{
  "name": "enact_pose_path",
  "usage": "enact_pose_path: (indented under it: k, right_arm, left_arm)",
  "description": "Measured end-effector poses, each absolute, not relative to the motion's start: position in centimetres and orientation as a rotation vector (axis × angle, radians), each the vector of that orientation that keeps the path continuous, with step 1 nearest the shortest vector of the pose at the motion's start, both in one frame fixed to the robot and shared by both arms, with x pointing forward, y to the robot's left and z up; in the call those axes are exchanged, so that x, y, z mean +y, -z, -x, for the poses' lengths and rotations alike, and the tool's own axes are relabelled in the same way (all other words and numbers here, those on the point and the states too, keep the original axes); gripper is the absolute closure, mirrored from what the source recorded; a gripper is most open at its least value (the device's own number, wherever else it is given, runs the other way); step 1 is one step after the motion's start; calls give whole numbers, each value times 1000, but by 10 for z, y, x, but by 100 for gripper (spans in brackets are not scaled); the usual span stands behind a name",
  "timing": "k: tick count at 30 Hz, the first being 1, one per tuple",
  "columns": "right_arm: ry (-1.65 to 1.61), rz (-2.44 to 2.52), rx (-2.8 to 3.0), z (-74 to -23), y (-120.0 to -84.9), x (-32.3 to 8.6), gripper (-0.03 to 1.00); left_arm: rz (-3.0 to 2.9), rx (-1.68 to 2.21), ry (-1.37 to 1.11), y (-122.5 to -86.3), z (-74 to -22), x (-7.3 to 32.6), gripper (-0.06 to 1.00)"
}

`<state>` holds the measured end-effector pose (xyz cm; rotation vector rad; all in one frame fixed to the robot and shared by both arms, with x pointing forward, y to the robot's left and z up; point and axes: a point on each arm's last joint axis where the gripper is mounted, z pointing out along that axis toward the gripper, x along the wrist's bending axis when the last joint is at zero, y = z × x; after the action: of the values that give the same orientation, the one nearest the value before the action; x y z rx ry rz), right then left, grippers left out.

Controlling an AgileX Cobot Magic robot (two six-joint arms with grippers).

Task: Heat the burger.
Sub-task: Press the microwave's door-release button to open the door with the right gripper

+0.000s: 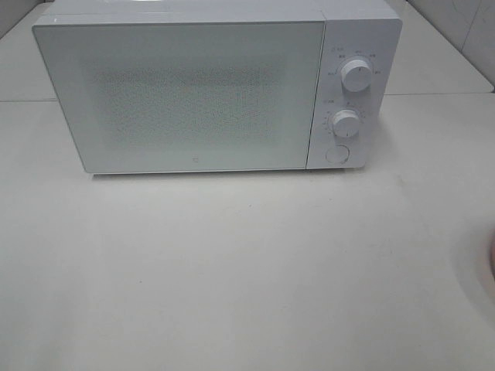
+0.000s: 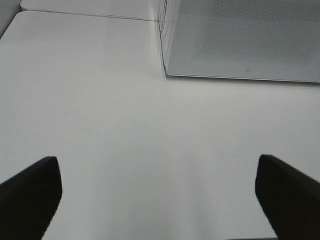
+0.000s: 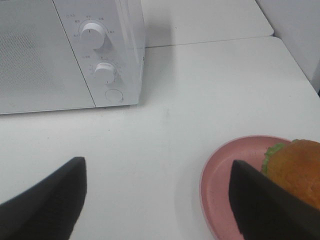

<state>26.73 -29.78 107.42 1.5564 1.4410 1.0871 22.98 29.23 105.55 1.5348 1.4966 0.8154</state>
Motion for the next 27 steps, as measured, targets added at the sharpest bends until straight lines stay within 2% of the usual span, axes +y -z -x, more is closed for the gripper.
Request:
enact_pose_path:
  k: [14,27]
  right_arm:
    - [-1082,-1519,1446,-334,-1083,-296,21]
    - [-1073,-1527,1456,-377,-1075,-295,21]
  left_arm:
    - [-1535,1497,-815,-1056,-230,292,-3]
    - [-1535,1497,-815,-1056,-230,292,-3]
